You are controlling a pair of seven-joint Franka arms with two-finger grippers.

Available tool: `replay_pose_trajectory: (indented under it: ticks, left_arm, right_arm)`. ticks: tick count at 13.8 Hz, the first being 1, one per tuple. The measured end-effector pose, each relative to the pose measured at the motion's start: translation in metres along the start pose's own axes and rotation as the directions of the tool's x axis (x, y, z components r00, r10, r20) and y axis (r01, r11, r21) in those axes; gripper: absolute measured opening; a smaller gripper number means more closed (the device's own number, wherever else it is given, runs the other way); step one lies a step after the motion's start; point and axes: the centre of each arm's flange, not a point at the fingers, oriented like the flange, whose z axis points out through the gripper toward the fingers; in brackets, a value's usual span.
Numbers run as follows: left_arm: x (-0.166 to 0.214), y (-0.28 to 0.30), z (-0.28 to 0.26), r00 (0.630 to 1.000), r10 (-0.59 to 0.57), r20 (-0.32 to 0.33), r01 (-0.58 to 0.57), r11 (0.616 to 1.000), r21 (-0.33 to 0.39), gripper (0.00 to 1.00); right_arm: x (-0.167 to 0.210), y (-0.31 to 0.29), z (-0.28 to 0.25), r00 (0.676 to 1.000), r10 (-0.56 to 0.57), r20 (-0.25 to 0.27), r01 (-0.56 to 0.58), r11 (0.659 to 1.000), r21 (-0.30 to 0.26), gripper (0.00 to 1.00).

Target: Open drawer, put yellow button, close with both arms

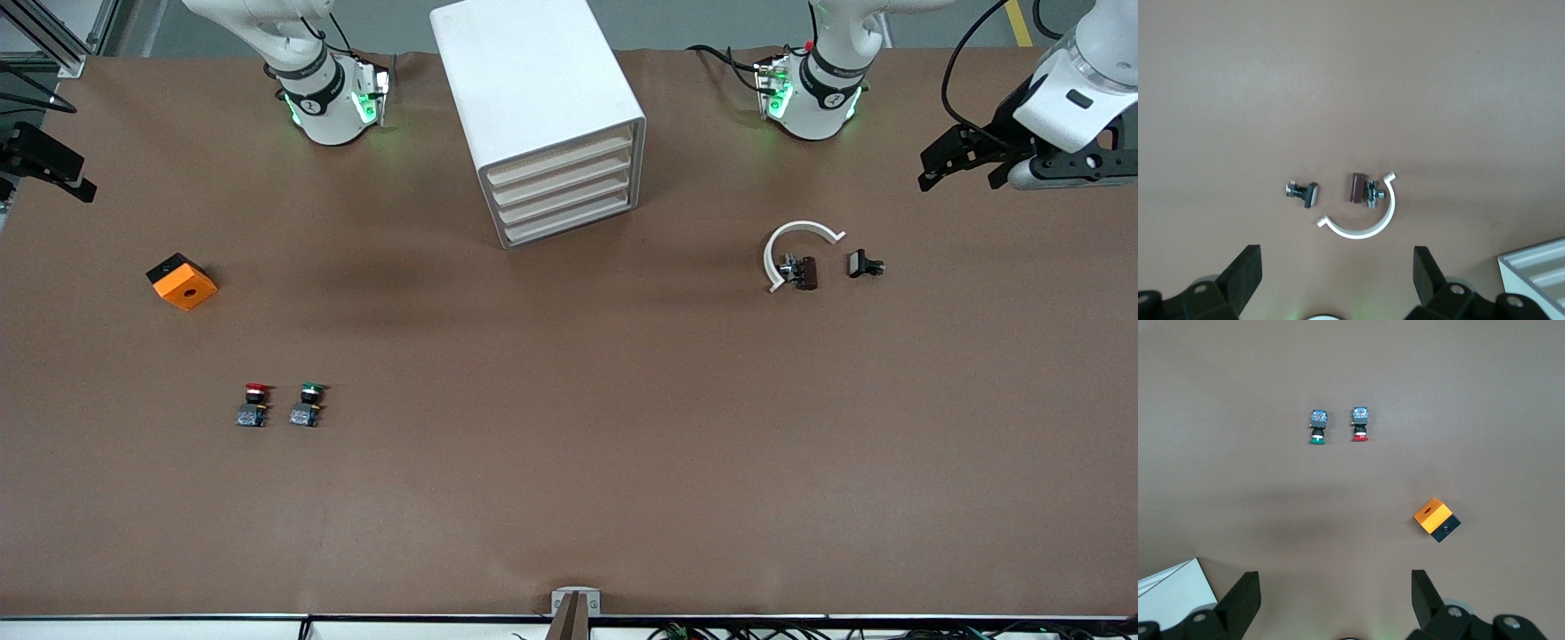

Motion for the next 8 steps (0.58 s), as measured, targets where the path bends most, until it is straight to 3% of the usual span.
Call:
replay_pose_trajectory:
  ticks: [4,8]
  left_arm:
    - [0.017,-0.002,-0.042,0.998,-0.005,-0.070,0.005,1.000,0.000,1.00]
    - [0.031,0.000,-0.061,0.999,-0.005,-0.036,0.005,1.000,0.003,1.00]
  right_arm:
    - [-0.003,-0.001,-0.004,1.000,0.000,0.011,0.000,1.000,0.000,1.00]
    - [-0.008,-0.005,-0.014,1.000,-0.007,0.011,0.007,1.000,0.000,1.00]
